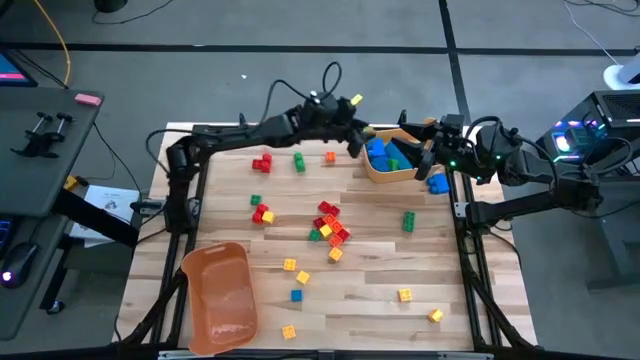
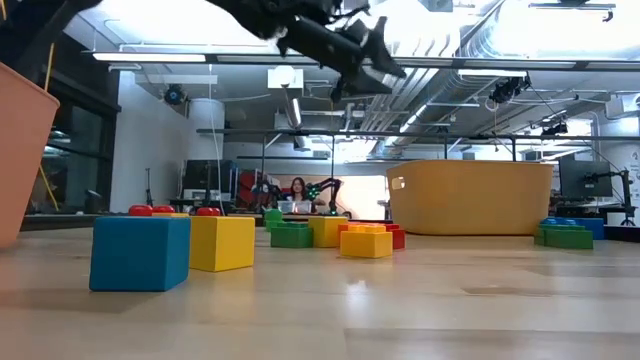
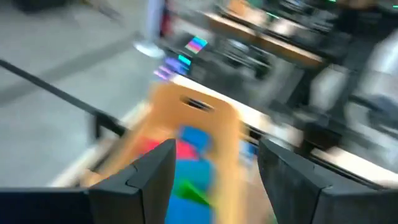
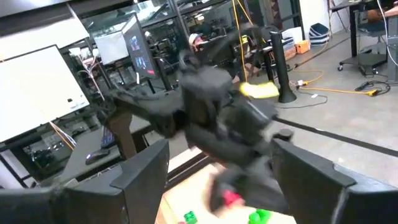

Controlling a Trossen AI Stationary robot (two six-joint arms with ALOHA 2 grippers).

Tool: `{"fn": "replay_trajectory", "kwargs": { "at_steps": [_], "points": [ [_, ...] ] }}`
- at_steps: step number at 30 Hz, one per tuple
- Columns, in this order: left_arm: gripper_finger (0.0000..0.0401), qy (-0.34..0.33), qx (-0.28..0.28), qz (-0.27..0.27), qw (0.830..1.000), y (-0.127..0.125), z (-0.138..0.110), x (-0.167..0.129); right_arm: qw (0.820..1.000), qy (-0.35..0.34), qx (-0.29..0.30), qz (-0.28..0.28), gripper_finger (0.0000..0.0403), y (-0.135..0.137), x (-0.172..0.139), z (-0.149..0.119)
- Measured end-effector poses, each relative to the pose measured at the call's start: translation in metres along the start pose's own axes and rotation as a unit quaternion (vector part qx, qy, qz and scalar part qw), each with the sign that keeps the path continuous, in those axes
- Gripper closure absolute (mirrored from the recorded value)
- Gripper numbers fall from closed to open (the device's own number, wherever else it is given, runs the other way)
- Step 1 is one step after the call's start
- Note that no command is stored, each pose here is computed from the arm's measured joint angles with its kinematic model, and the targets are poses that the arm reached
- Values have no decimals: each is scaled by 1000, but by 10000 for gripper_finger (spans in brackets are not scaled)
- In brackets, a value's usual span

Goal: Sort blocks by size
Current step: Adjust the orange bin

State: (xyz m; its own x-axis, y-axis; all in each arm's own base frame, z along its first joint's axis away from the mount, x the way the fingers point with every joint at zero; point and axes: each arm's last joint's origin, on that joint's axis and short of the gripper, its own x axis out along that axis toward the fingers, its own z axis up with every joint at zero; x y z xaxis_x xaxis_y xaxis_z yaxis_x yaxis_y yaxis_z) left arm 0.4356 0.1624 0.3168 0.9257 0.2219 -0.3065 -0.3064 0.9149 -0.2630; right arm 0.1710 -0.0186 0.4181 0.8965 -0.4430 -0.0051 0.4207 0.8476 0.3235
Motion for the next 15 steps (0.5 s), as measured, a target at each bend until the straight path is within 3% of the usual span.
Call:
{"fn": "replay_trajectory", "kwargs": {
  "at_steps": [3,5,9,12,15],
  "points": [
    [190,56,-21,-81,995,-17,8,-29,1000,7,-3,2,128,0,0,-1],
    [191,89,-26,-96,991,-36,-1,-47,1000,13,-5,0,128,-1,0,-2],
    [198,96,-19,-65,993,-82,-35,-87,999,30,-12,-5,128,-2,0,-6],
    [204,59,-54,-40,996,-114,-63,-128,999,47,-17,-11,128,-3,0,-9],
    [219,74,-93,-10,993,-137,-106,-165,998,60,-23,-16,128,-4,0,-12]
  ]
}}
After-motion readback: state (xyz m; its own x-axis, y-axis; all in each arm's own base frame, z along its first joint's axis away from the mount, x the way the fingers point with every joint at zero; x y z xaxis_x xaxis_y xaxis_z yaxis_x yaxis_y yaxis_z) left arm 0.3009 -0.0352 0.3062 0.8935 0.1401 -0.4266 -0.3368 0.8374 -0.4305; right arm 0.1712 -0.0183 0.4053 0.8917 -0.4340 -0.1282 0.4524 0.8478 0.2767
